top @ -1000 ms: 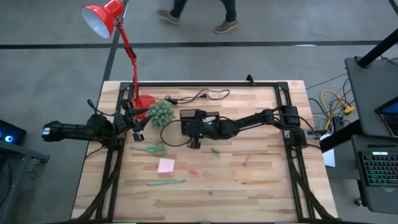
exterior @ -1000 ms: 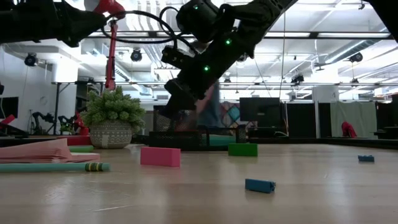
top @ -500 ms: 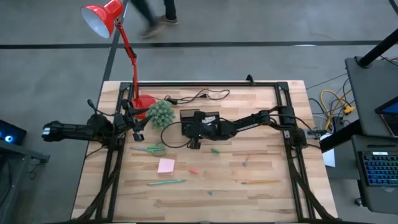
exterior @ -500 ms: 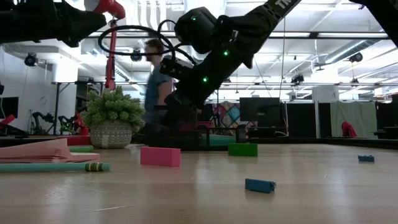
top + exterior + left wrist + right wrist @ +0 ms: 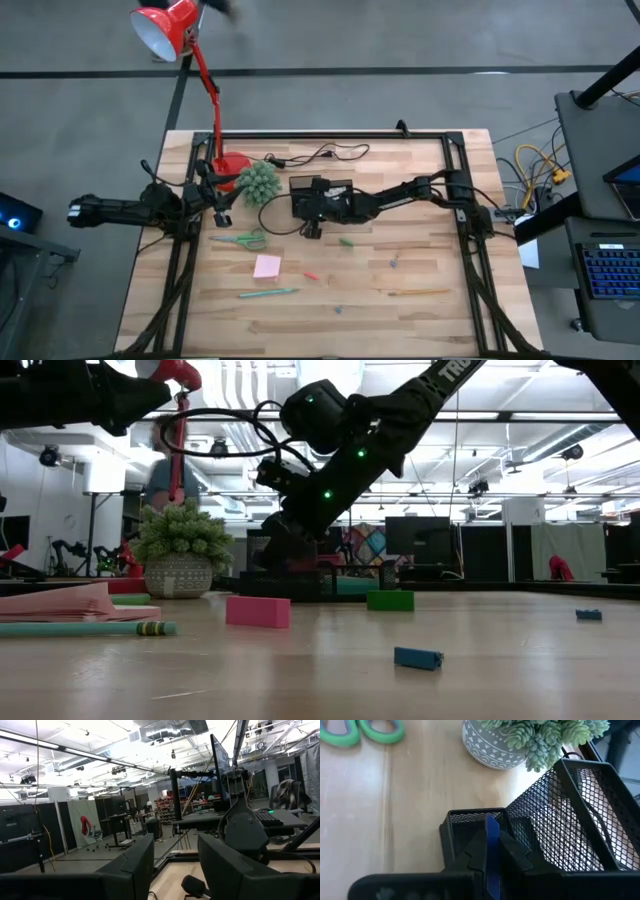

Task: Pick and place office supplies into organizer
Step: Put the blue eraser into the desk organizer

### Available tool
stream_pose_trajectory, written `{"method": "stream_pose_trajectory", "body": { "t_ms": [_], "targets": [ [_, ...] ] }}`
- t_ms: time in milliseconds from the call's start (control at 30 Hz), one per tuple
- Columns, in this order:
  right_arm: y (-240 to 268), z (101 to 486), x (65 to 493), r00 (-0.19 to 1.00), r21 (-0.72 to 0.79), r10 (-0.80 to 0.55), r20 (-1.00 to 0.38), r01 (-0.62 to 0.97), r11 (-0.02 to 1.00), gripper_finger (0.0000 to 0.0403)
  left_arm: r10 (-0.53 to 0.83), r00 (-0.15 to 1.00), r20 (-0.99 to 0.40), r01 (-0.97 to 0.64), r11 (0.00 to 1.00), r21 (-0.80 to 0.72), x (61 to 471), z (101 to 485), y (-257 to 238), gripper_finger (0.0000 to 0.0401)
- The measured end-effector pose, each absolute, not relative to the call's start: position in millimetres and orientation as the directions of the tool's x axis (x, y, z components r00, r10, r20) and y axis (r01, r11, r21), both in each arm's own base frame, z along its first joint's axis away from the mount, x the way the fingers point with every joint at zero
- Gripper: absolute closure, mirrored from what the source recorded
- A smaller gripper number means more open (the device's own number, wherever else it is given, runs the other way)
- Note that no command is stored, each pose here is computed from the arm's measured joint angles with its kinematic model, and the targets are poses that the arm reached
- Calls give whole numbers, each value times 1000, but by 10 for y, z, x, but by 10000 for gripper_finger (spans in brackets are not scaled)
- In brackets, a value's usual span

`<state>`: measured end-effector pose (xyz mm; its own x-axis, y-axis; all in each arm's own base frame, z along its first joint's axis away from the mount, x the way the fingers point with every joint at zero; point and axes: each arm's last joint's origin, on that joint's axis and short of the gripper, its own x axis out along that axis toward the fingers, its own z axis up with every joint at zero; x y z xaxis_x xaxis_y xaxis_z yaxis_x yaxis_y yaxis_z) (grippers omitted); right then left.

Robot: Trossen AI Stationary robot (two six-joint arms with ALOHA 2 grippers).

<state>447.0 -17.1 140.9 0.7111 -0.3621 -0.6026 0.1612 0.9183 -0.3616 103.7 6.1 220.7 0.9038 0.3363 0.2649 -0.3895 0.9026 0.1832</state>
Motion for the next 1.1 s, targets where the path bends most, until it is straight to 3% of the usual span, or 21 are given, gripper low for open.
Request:
{"method": "stream_pose_trajectory", "body": {
  "t_ms": [700,1100],
  "targets": [
    [-186,1400,4463,705,-355,-363,-609,167,920,378,336,904,265,-389,903,183,1037,2207,61,262],
    [-215,1401,4461,701,-345,-369,-610,185,920,341,336,904,265,-389,903,183,1037,2207,61,262]
  ]
}}
